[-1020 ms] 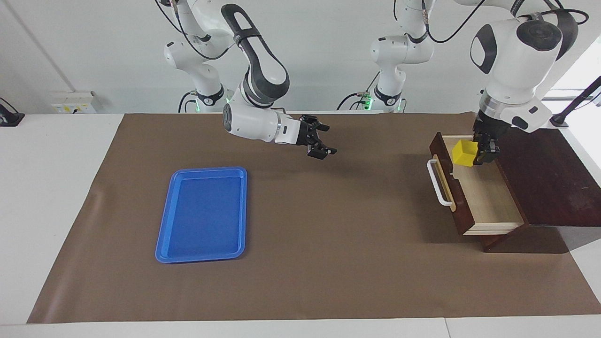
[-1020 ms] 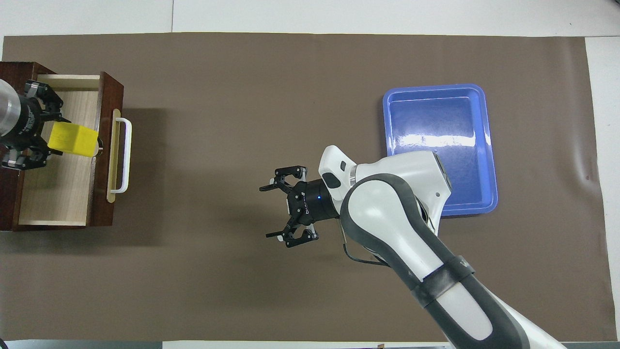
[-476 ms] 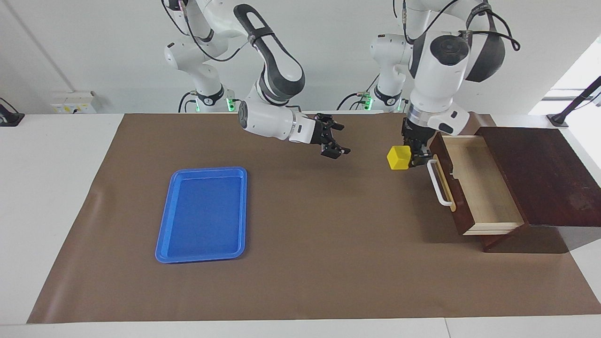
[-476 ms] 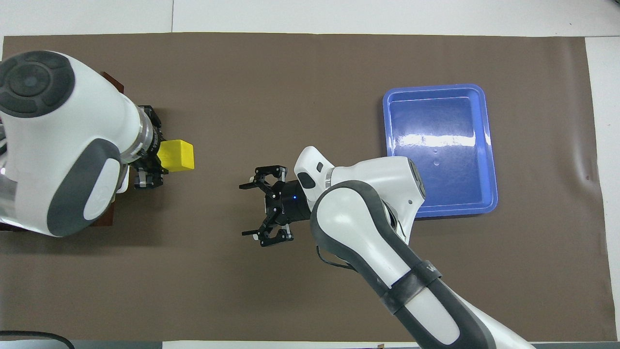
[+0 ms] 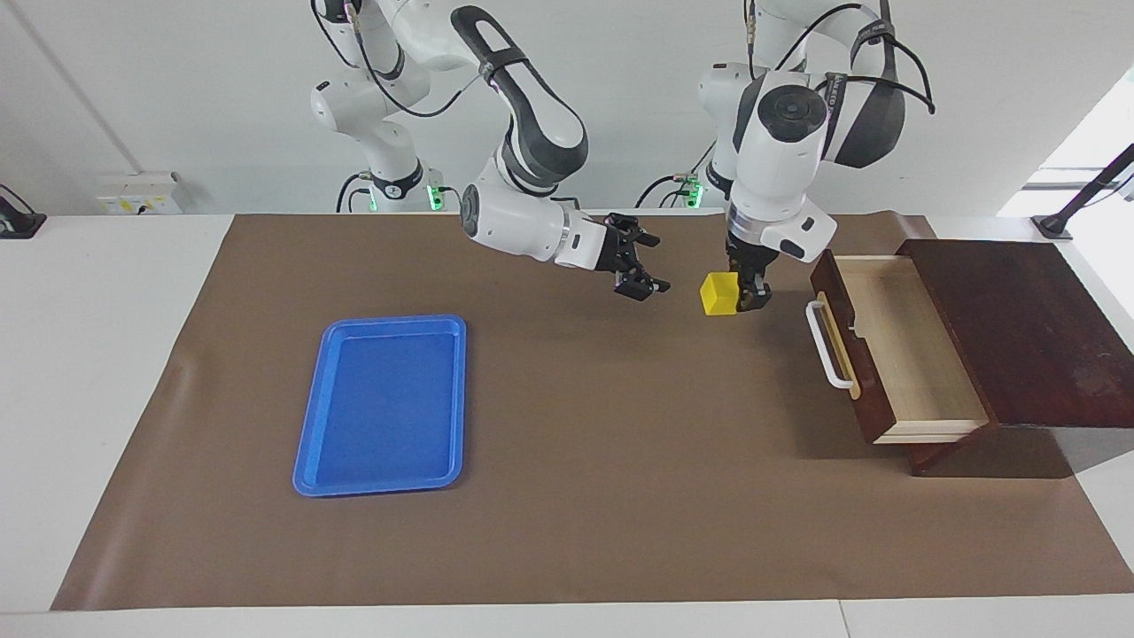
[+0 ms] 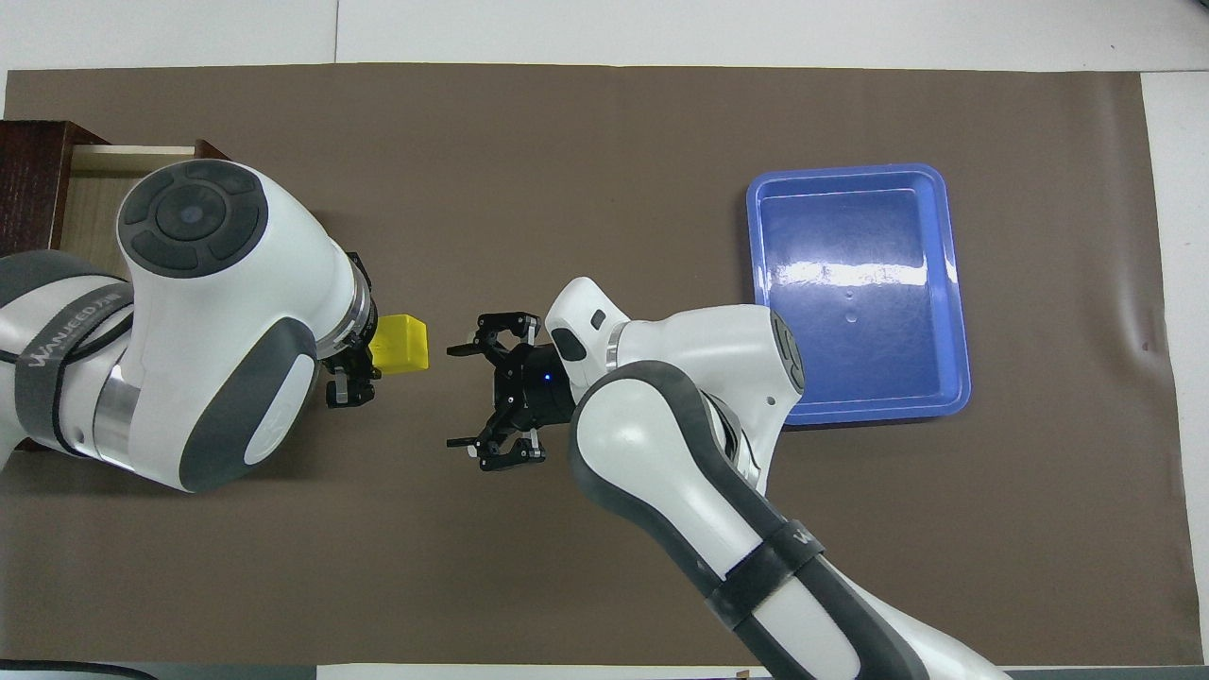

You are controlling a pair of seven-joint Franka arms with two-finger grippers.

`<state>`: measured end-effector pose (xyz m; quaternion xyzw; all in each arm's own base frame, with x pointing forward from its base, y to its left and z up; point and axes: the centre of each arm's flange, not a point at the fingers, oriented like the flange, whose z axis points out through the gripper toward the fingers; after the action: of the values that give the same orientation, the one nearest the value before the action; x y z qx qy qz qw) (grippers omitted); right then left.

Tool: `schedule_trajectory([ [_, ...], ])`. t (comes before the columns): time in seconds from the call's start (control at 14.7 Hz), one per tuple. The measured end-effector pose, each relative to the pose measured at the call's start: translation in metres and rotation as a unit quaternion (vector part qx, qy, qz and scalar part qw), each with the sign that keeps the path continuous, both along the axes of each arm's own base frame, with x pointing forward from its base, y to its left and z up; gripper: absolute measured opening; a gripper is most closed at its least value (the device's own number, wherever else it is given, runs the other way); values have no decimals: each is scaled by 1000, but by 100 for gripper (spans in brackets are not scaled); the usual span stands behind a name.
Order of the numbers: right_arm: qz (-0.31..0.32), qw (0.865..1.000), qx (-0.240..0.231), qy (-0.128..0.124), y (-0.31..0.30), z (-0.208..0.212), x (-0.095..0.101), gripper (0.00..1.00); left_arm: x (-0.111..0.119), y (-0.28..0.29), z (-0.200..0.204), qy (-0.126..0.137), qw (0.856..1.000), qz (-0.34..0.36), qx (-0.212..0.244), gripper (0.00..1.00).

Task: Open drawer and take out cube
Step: 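Carry the cube to the right gripper while the right gripper closes on it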

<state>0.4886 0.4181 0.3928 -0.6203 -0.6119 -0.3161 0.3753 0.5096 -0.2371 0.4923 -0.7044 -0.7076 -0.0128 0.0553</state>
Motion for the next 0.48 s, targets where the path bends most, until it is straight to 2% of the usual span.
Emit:
schedule_trajectory([
  [0.27, -3, 1000, -20, -6, 15, -3, -8, 100, -13, -7, -7, 7, 1000, 2, 3, 55],
  [0.48, -2, 1000, -23, -13, 16, 1, -5, 100, -21, -7, -12, 9, 1000, 4, 5, 55],
])
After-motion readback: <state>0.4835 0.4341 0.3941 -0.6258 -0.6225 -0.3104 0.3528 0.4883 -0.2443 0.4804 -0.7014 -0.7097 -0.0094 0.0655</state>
